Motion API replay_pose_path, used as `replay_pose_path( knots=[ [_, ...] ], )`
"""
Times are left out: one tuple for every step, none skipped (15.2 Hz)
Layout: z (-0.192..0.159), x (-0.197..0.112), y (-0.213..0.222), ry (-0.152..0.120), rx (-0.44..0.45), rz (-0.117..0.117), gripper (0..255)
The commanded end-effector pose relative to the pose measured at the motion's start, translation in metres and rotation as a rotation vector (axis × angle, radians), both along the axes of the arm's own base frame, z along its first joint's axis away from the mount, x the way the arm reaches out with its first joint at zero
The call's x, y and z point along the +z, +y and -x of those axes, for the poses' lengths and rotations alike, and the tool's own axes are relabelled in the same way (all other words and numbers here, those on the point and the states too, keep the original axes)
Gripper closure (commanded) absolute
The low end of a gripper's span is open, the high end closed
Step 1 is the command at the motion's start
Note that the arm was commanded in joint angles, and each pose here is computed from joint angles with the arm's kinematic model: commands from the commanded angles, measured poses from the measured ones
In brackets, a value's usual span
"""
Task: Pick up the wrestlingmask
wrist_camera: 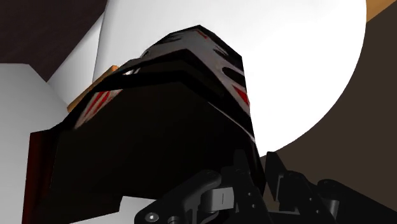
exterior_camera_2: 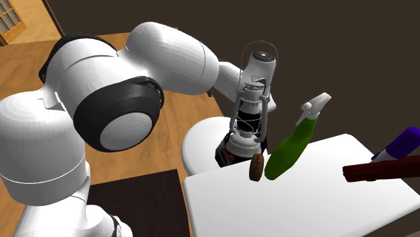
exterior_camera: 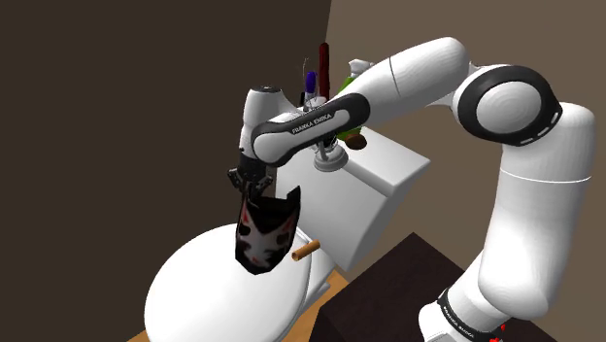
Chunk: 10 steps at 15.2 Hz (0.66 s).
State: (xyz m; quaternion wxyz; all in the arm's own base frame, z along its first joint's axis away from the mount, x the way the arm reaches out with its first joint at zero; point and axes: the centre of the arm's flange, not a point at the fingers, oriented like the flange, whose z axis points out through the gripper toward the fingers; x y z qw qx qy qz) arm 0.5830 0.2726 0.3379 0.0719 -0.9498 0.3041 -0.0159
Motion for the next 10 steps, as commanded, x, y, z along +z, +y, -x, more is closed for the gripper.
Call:
replay_pose_path(
  knots=[
    [-0.001,0.011,-0.002,-0.002,0.000,-0.001,255],
    [-0.001,0.017,-0.002,-0.002,0.000,-0.001,255],
    [-0.001,0.022,-0.002,-0.002,0.000,-0.001,255],
    [-0.001,0.027,-0.002,-0.002,0.000,-0.001,255],
    [-0.001,0.032,-0.002,-0.002,0.000,-0.001,255],
    [-0.001,0.038,-0.002,-0.002,0.000,-0.001,255],
    [-0.001,0.043,-0.002,-0.002,0.000,-0.001,255],
    [-0.001,0.048,-0.002,-0.002,0.000,-0.001,255],
    [-0.001,0.049,-0.002,-0.002,0.000,-0.001,255],
    [-0.001,0.049,-0.002,-0.002,0.000,-0.001,255]
  ],
)
